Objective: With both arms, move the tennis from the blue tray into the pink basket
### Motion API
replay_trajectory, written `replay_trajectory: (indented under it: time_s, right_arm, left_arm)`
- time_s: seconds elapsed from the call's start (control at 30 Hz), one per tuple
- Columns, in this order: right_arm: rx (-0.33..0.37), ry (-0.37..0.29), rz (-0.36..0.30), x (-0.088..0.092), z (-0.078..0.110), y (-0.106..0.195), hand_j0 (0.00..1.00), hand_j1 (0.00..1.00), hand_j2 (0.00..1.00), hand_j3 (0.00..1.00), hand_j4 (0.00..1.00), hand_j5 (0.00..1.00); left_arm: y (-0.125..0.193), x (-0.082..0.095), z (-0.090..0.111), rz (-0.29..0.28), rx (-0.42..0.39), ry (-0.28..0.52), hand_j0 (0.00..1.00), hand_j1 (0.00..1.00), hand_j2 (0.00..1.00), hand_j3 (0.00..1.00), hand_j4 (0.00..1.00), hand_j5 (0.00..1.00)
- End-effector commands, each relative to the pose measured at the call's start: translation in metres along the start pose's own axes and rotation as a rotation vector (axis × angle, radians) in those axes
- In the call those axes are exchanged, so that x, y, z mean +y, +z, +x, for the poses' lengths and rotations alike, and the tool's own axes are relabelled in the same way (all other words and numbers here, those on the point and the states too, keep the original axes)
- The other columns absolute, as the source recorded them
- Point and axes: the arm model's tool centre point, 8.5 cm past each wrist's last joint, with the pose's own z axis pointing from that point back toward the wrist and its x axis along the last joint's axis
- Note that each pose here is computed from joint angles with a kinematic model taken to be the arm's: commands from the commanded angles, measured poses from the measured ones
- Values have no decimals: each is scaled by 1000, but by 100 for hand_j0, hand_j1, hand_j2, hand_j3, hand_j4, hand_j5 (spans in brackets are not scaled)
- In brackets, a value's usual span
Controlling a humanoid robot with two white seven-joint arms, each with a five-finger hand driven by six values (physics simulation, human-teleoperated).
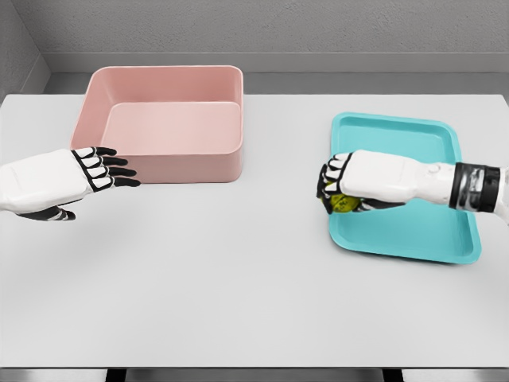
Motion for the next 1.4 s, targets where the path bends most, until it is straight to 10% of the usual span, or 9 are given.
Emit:
replay_trajectory:
  time_s: [0.0, 0.57, 1.37]
  right_arm:
    - [-46, -1, -3, -1, 10, -18, 38, 38, 38, 38, 38, 38]
    - [-214, 50, -16, -3, 52, -101, 38, 38, 38, 38, 38, 38]
    - [-230, 3, 65, 21, 55, -191, 38, 38, 38, 38, 38, 38]
  left_arm:
    - [1, 1, 0, 3, 2, 3, 100, 100, 100, 100, 100, 100]
    - [1, 2, -1, 5, 2, 1, 100, 100, 100, 100, 100, 100]
    - [1, 2, -1, 5, 2, 1, 100, 100, 100, 100, 100, 100]
